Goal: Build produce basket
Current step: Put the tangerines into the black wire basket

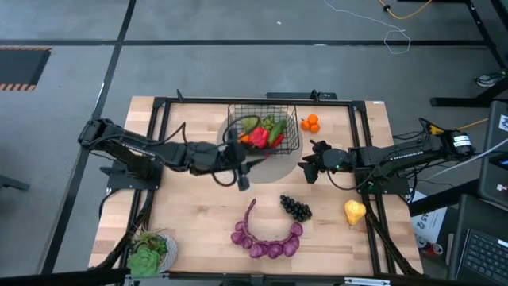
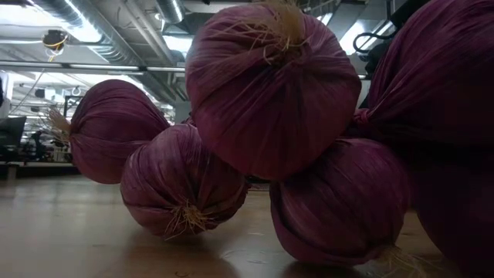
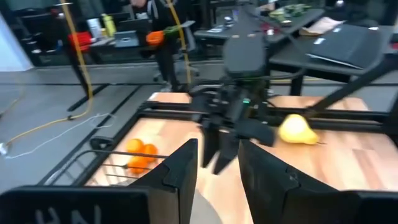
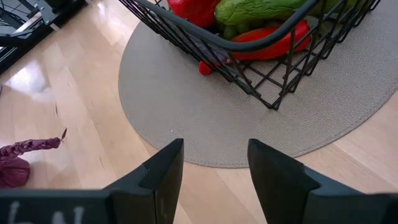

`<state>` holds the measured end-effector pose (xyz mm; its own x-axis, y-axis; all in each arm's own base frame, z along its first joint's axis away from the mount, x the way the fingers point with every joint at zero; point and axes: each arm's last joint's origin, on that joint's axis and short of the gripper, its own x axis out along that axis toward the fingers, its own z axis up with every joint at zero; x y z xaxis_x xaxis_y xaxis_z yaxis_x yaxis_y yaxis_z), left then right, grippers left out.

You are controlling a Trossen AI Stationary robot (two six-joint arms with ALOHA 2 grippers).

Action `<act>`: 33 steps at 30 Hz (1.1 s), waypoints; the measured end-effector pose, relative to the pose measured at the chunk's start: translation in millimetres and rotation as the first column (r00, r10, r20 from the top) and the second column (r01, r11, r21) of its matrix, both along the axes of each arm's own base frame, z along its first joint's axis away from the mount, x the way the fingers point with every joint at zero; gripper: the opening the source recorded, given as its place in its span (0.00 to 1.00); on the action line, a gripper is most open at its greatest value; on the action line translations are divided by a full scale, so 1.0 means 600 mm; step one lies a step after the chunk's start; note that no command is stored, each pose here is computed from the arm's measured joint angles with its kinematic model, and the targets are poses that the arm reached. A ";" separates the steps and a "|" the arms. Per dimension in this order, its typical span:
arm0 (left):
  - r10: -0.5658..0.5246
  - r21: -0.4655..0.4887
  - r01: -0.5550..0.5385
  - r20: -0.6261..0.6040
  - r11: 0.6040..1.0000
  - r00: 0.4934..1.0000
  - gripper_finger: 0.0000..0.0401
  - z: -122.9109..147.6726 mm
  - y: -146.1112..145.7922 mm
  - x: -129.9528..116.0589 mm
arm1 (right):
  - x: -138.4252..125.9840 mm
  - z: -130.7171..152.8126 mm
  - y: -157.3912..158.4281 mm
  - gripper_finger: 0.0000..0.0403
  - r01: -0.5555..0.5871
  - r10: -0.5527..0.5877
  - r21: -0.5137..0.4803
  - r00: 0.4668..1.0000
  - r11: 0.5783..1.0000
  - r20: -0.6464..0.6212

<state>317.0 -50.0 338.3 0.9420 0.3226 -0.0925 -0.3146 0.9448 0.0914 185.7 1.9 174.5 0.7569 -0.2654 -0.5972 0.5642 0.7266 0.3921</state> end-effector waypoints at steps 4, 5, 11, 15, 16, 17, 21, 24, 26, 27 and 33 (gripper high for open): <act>-0.050 0.000 0.050 0.000 0.999 0.999 0.28 0.000 -0.027 -0.005 | 0.000 0.000 0.000 0.45 0.000 0.000 0.000 1.000 1.000 0.000; -0.062 0.001 0.062 -0.001 0.998 0.998 0.28 0.000 -0.033 -0.006 | 0.000 0.000 0.000 0.45 0.000 0.000 0.000 1.000 1.000 0.000; -0.106 0.023 0.109 -0.096 0.994 0.990 0.28 -0.015 -0.063 -0.017 | 0.000 0.000 0.000 0.45 0.000 0.000 0.000 1.000 1.000 0.000; -0.088 0.051 0.100 -0.192 0.994 0.977 0.28 -0.030 -0.076 -0.026 | 0.000 0.000 0.000 0.45 -0.001 0.001 0.000 1.000 1.000 0.000; -0.084 0.060 0.099 -0.213 0.993 0.973 0.28 -0.034 -0.080 -0.029 | 0.000 0.000 0.000 0.45 0.000 0.000 0.000 1.000 1.000 0.000; -0.079 0.060 0.095 -0.229 0.994 0.970 0.28 -0.037 -0.083 -0.031 | 0.000 0.000 0.000 0.45 -0.001 0.001 0.000 1.000 1.000 0.000; -0.049 0.033 0.059 -0.259 0.998 0.965 0.28 -0.045 -0.092 -0.039 | 0.000 0.000 0.000 0.45 -0.001 0.001 0.000 1.000 1.000 0.000; -0.038 0.042 0.053 -0.294 0.998 0.955 0.28 -0.051 -0.097 -0.045 | 0.000 0.000 0.000 0.45 -0.001 0.001 0.000 1.000 1.000 0.000; -0.043 0.057 0.066 -0.338 0.996 0.940 0.28 -0.058 -0.102 -0.051 | 0.000 0.000 0.000 0.45 -0.001 0.001 0.000 1.000 1.000 0.000; -0.043 0.065 0.072 -0.370 0.995 0.928 0.28 -0.063 -0.104 -0.055 | 0.000 0.000 0.000 0.45 -0.001 0.001 0.000 1.000 1.000 0.000; -0.013 -0.075 -0.029 -0.513 0.997 0.858 0.28 -0.095 -0.105 -0.082 | 0.000 0.000 0.000 0.45 -0.001 0.001 -0.001 1.000 1.000 -0.001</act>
